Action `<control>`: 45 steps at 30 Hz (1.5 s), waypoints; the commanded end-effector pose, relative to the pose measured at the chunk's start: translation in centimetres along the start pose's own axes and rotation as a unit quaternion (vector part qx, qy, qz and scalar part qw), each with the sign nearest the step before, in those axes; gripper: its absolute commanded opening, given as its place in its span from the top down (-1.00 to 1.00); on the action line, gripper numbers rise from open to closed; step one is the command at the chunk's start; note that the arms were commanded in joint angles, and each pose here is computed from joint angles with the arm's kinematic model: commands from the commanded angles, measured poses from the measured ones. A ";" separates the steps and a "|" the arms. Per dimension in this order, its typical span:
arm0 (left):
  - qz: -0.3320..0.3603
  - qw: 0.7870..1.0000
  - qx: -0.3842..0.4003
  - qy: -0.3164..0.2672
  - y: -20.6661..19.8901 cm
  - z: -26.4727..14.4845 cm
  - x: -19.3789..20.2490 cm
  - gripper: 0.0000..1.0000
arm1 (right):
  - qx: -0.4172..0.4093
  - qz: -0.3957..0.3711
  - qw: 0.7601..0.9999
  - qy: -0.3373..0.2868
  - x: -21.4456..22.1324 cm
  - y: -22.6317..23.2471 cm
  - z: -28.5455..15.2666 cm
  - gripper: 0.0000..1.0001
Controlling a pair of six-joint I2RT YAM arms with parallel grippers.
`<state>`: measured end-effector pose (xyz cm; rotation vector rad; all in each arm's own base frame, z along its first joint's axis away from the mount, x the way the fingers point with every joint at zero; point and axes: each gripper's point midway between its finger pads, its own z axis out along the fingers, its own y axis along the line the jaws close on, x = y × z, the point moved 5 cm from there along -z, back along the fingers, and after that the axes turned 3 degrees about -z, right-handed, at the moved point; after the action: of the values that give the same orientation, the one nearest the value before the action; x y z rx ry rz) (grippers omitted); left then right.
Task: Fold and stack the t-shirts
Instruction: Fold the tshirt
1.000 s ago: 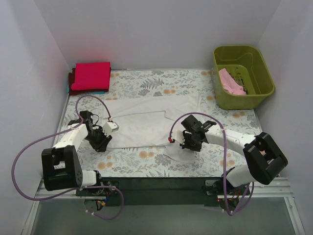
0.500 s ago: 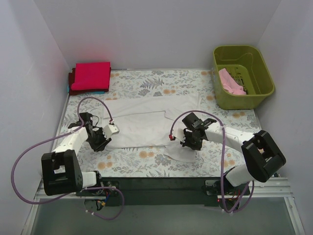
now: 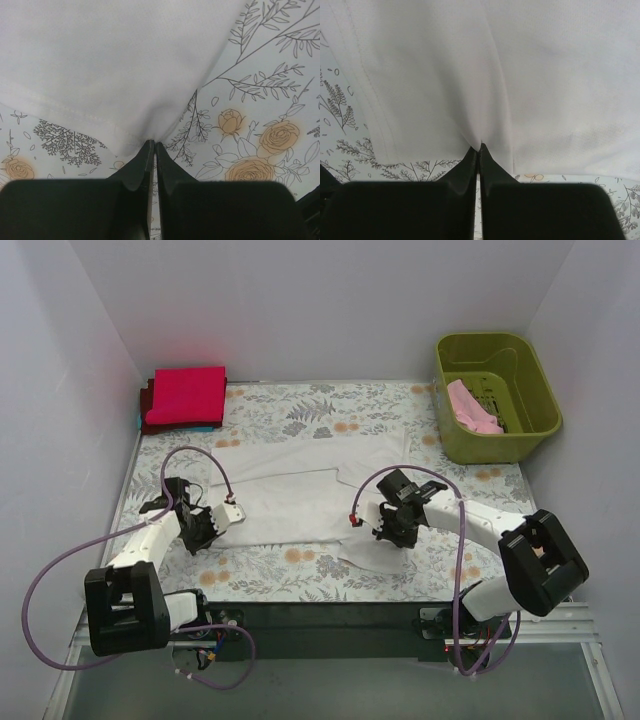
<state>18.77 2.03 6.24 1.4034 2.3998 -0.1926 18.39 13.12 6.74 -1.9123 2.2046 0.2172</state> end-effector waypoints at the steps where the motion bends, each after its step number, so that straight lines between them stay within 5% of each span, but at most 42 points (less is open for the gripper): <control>1: -0.006 0.999 0.048 0.024 -2.6 0.0 1.4 1.00 | -0.016 0.006 1.000 -0.005 0.4 1.1 -1.1 0.97; 12: 0.000 0.998 0.060 -0.009 -2.6 -4.0 -1.0 1.00 | 0.007 0.004 1.000 -0.028 0.5 2.2 -5.5 0.97; 45: -0.120 0.991 0.033 -0.056 10.6 -0.7 -6.7 1.00 | 0.047 -0.083 0.995 -0.010 -5.2 -15.6 -6.7 0.97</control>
<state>28.77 1.85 8.99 1.1422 2.5389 -0.4466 32.87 14.14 14.10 -1.9448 2.0789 0.1286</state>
